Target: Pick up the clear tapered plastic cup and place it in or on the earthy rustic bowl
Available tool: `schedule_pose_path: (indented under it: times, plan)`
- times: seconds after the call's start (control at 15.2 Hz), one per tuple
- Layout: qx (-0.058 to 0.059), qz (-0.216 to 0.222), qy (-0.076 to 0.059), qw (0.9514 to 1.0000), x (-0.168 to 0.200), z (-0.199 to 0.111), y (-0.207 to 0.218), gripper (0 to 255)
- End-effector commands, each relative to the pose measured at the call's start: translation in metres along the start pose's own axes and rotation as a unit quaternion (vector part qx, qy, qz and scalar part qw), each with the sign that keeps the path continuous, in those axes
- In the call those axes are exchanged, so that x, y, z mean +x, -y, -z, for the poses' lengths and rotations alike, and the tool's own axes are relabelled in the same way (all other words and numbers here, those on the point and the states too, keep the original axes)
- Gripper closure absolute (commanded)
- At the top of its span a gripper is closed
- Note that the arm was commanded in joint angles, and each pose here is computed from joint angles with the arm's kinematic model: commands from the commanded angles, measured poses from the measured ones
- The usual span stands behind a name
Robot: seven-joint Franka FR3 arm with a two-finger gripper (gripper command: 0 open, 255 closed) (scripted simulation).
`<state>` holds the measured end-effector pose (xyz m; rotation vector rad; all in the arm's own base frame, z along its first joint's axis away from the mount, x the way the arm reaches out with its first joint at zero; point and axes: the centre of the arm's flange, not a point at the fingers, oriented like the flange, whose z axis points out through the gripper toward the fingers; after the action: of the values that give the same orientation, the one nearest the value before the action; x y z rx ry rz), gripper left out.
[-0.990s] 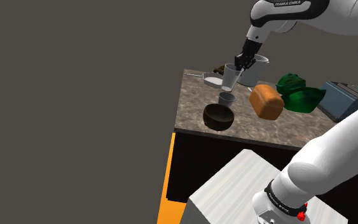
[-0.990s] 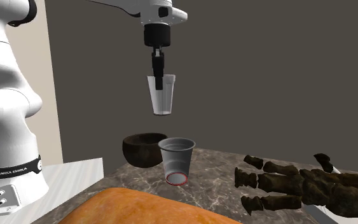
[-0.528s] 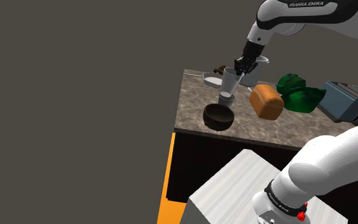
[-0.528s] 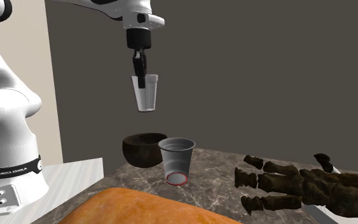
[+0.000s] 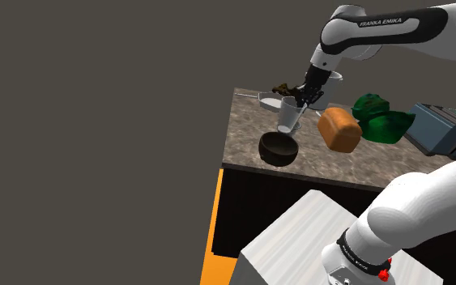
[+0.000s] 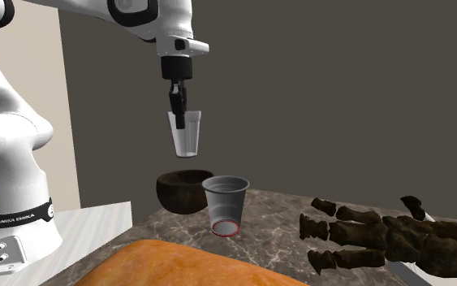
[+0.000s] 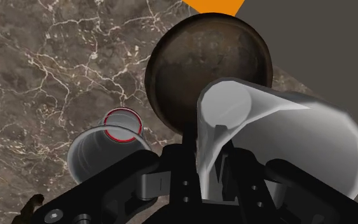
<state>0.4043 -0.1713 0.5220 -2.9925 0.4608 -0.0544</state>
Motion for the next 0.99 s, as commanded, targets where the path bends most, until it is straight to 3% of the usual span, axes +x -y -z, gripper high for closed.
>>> schedule_pose_path:
  times: [0.0, 0.59, 0.92]
  plan:
    - [0.000, 0.000, 0.000, 1.0000, 0.000, -0.011, -0.001, 255]
    - [0.000, 0.000, 0.000, 1.0000, -0.001, -0.059, -0.007, 255]
    - [0.000, 0.000, 0.000, 1.0000, -0.001, -0.059, -0.007, 255]
